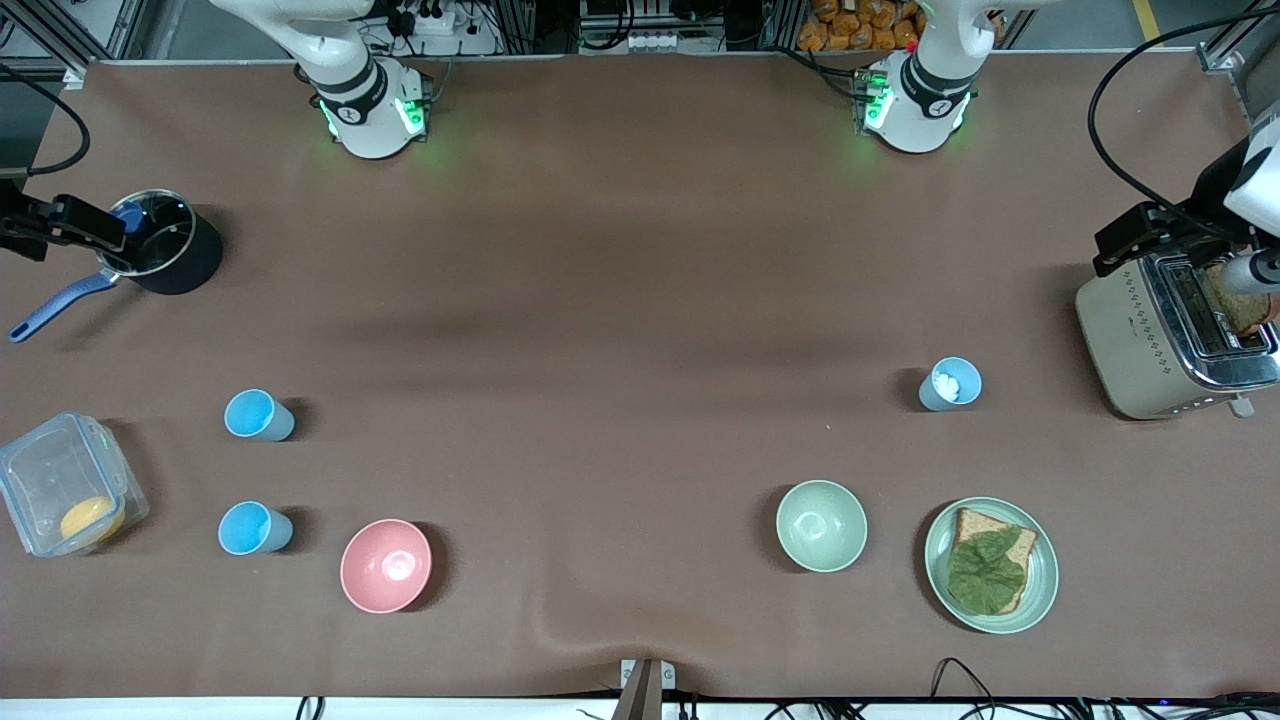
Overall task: Stack blue cups with both arms
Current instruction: 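Reach the right gripper and the left gripper toward separate blue cups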
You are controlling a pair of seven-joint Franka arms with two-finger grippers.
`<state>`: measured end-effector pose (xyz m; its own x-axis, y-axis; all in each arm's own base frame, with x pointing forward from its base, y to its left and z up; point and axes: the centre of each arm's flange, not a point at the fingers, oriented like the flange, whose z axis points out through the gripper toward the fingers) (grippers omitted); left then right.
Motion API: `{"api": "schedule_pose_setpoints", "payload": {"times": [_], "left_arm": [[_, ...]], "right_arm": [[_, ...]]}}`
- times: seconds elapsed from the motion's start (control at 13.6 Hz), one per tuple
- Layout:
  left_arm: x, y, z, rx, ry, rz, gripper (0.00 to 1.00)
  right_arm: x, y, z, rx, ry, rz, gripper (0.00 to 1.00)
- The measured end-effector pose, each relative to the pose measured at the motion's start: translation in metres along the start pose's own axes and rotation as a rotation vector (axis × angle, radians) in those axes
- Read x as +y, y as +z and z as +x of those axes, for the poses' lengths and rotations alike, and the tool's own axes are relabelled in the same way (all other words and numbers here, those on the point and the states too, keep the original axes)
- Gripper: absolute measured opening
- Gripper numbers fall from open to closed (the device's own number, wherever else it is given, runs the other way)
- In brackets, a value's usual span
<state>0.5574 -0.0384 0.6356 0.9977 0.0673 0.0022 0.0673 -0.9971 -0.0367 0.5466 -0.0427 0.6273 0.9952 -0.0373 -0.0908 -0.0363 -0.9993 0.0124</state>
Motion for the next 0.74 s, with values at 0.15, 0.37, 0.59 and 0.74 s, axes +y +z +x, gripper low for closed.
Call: {"api": "schedule_pose_setpoints", "payload": {"times": [0.15,0.37,0.59,0.74], "left_arm": [[0.000,0.001,0.000,-0.004,0.001,0.000,1.00],[0.000,0.010,0.005,-0.021,0.000,0.002,1.00],[0.003,0.029,0.014,-0.056,0.006,0.005,1.00],[0.005,0.042,0.020,-0.067,0.008,0.006,1.00]], "right_arm": [[0.000,0.000,0.000,0.000,-0.001,0.000,1.00],[0.000,0.000,0.000,0.000,-0.003,0.000,1.00],[0.000,0.001,0.000,-0.003,-0.003,0.001,1.00],[0.000,0.005,0.001,-0.011,-0.003,0.001,1.00]]}}
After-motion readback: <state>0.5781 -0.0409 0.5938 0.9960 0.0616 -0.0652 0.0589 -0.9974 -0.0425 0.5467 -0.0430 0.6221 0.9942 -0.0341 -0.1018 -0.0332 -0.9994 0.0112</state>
